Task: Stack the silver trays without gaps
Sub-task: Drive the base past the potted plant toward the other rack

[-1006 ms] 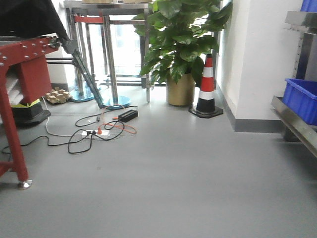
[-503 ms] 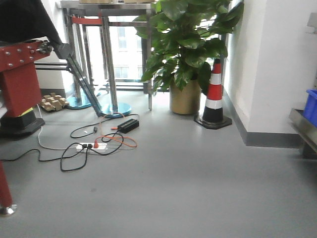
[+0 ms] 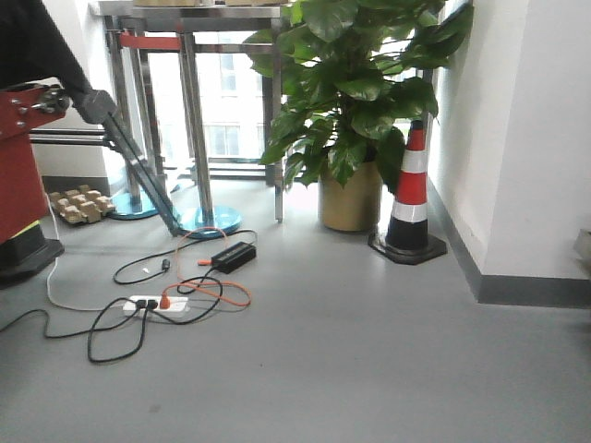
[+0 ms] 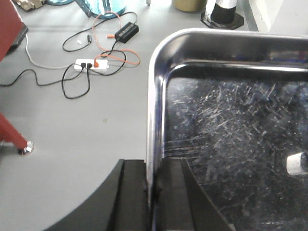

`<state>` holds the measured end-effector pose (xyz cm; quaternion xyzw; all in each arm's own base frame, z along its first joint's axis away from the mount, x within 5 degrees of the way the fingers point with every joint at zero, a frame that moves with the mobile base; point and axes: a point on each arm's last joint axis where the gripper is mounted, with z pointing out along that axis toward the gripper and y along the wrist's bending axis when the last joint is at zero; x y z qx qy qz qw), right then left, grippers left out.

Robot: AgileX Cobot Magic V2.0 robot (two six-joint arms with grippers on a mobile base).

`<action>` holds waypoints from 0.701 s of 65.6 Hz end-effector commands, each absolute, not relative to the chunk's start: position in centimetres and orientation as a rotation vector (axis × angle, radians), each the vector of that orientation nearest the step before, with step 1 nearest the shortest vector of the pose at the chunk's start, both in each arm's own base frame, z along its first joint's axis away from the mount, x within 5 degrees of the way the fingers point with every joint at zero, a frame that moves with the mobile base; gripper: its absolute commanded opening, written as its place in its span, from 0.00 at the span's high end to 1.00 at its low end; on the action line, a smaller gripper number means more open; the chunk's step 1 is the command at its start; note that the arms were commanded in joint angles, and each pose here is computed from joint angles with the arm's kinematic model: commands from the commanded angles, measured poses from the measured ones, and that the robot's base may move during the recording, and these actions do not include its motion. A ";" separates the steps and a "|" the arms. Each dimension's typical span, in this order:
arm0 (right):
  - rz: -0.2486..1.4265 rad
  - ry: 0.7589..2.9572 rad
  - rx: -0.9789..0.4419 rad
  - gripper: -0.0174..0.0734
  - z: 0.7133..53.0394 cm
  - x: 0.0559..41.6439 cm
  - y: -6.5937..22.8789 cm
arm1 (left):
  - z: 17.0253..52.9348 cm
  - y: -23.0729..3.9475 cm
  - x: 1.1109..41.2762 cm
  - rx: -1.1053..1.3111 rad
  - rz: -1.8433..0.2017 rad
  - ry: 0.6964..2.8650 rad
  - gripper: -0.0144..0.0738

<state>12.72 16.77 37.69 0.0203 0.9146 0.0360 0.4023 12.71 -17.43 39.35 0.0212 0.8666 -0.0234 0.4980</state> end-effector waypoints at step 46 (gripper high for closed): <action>0.359 2.220 -0.078 0.82 38.9 12.6 19.1 | 39.6 -18.7 12.6 0.135 -0.136 2.052 0.85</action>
